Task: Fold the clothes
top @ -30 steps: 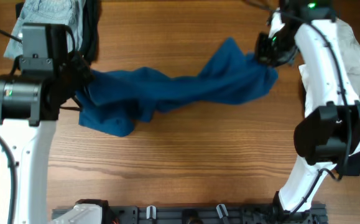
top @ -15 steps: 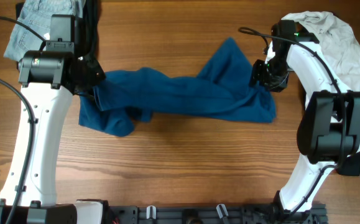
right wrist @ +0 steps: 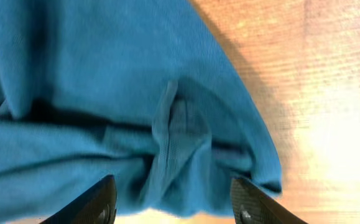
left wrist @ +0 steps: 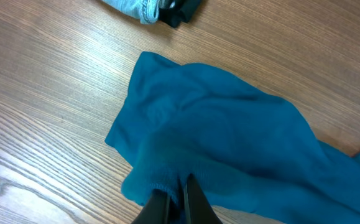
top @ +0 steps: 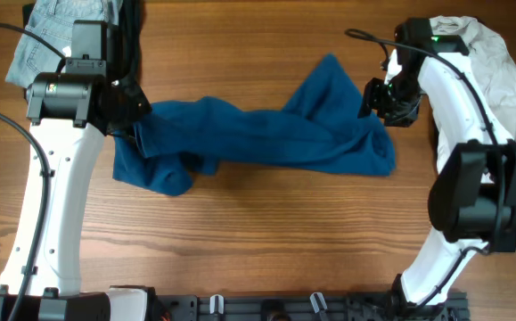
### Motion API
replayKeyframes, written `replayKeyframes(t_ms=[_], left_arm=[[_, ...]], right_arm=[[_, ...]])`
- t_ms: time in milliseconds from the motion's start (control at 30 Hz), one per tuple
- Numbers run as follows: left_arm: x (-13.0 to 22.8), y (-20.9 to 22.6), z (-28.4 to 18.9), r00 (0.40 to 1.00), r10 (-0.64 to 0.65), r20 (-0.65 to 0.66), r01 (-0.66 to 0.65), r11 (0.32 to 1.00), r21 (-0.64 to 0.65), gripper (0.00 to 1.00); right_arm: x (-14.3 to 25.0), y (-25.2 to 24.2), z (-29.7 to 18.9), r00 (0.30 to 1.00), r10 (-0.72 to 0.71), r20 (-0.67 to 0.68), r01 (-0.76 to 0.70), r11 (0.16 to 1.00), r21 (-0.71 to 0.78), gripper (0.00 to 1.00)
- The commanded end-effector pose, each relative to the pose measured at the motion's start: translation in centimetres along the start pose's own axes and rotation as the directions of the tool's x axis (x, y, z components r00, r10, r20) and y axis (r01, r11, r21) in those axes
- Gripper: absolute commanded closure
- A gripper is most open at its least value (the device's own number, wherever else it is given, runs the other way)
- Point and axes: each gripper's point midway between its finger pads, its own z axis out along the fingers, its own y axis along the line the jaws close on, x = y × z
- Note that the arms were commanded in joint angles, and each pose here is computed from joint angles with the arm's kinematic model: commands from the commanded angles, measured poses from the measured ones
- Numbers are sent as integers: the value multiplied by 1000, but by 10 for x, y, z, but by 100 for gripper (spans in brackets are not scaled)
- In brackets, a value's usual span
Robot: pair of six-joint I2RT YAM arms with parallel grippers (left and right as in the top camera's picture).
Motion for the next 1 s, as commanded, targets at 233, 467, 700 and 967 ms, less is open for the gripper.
replayKeyframes(t_ms=[233, 467, 700, 967], left_arm=[[3, 4, -1, 1000, 0, -11, 0, 1000, -10, 96], [3, 4, -1, 1000, 0, -11, 0, 1000, -10, 96], [4, 5, -1, 1000, 1, -16, -1, 1000, -13, 96], [4, 5, -1, 1000, 1, -16, -1, 1000, -13, 96]], right_arm=[[25, 24, 40, 998, -47, -36, 46, 999, -26, 45], [24, 17, 61, 1000, -22, -16, 22, 1000, -5, 50], [10, -15, 62, 998, 17, 52, -24, 988, 151, 51], [2, -16, 65, 995, 32, 91, -45, 987, 152, 61]])
